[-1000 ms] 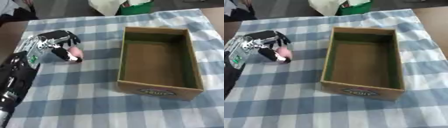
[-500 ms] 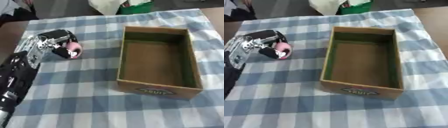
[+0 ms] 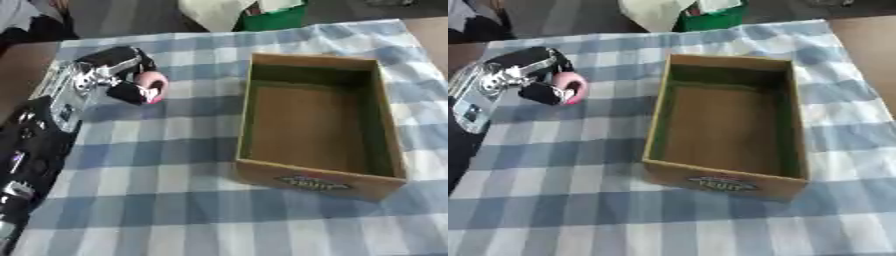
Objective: Pick up objects on the table and place them in the box.
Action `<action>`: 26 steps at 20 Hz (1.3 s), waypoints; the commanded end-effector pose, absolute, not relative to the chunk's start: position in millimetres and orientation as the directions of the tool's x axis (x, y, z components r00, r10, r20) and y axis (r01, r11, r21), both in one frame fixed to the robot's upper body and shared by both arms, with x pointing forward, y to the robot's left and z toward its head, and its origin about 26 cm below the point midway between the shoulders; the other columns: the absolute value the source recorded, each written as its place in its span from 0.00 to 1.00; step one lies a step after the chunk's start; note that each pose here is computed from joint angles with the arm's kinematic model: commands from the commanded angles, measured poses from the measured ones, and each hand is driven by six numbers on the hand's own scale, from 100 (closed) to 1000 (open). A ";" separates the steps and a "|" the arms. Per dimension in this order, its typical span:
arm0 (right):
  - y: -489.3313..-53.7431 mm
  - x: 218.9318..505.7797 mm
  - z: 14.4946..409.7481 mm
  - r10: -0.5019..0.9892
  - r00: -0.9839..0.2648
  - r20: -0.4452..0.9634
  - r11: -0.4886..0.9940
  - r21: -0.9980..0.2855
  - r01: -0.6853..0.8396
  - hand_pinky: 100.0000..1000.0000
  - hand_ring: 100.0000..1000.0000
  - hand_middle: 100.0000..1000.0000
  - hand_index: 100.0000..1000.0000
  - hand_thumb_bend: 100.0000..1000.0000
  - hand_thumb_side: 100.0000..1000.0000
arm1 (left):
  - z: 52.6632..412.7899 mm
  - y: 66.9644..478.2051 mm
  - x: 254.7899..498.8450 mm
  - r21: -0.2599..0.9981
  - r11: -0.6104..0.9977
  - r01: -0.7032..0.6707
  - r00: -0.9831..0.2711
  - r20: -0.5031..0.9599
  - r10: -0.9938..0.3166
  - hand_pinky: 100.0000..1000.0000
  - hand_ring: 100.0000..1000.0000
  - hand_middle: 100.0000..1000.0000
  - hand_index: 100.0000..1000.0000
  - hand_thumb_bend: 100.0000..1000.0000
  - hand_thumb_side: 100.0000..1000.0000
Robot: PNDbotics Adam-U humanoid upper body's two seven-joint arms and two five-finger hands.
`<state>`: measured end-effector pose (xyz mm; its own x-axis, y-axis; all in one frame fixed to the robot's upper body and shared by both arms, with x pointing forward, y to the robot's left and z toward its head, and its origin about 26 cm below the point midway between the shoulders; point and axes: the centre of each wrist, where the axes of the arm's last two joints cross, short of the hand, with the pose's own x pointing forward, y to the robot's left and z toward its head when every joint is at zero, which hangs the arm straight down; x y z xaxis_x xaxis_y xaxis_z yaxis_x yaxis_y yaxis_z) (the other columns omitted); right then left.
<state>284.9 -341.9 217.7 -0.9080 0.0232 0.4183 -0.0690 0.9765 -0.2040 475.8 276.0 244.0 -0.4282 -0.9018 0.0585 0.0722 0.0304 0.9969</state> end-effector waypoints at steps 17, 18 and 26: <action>-343.1 283.4 232.5 0.008 -0.930 0.367 0.976 -0.205 -0.072 0.88 0.97 0.76 1.00 0.00 1.00 | 292.5 251.6 466.9 0.962 0.110 -0.250 -0.461 -0.018 -0.887 0.11 0.32 0.31 0.38 0.00 0.38; -342.3 284.0 234.3 0.000 -0.933 0.360 0.976 -0.203 -0.078 0.88 0.97 0.76 1.00 0.00 1.00 | 296.4 245.8 466.5 0.955 0.115 -0.274 -0.463 -0.026 -0.886 0.11 0.32 0.31 0.37 0.00 0.38; -330.2 290.9 255.4 -0.116 -0.952 0.283 0.967 -0.187 -0.174 0.86 0.95 0.77 1.00 0.00 1.00 | 313.4 196.3 460.3 0.889 0.185 -0.420 -0.486 -0.048 -0.873 0.13 0.32 0.30 0.37 0.00 0.36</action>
